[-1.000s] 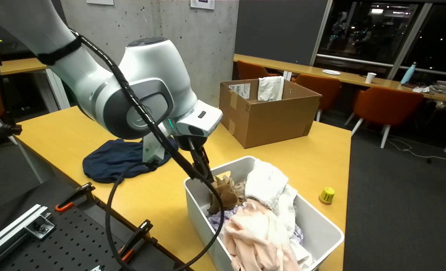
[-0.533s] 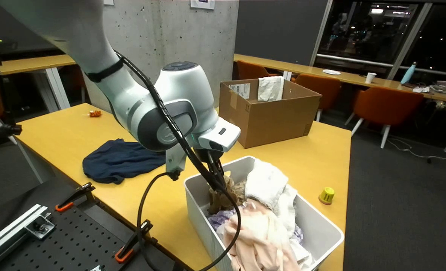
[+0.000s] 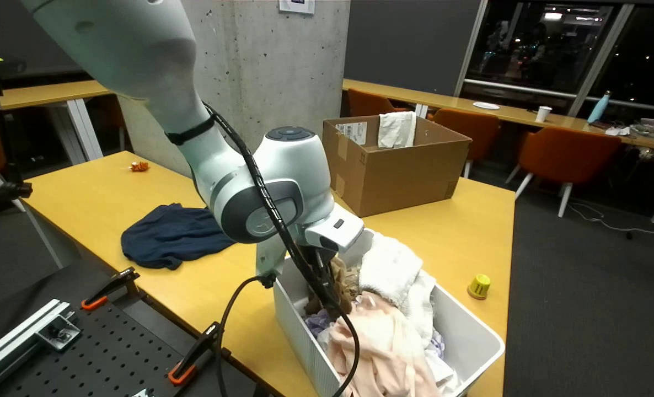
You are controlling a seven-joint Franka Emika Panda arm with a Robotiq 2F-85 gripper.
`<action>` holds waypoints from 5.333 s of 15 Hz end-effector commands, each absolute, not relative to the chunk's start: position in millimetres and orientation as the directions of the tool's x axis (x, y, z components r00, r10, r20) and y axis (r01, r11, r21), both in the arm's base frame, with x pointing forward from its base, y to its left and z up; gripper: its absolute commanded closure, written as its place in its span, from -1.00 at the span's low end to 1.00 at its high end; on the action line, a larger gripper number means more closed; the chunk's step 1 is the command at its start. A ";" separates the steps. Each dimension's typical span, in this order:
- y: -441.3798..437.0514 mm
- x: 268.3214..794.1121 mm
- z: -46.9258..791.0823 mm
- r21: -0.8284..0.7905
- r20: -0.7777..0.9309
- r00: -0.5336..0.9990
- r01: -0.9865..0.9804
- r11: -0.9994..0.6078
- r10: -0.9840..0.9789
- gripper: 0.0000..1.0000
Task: Remove the blue cloth and the moose toy from basket, then wrap the moose toy with the blue cloth
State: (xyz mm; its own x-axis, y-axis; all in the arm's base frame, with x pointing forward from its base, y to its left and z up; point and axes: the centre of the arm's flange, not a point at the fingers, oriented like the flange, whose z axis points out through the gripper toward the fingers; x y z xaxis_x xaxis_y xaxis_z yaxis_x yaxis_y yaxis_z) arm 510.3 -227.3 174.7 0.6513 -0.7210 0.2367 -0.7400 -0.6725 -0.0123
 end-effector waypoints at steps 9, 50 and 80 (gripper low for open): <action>-258.7 487.3 212.0 0.018 0.236 0.627 -0.766 -0.642 -0.742 0.99; 260.5 551.7 331.6 0.111 0.284 0.953 0.072 -0.991 0.101 0.97; 189.3 617.7 244.0 0.167 0.082 0.996 -0.038 -0.985 -0.025 -1.00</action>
State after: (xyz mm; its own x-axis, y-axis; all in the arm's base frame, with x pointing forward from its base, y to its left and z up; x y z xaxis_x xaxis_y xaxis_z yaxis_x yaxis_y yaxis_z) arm 617.7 189.3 244.0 0.9963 -0.0247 0.0820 -0.0382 -0.9853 0.1668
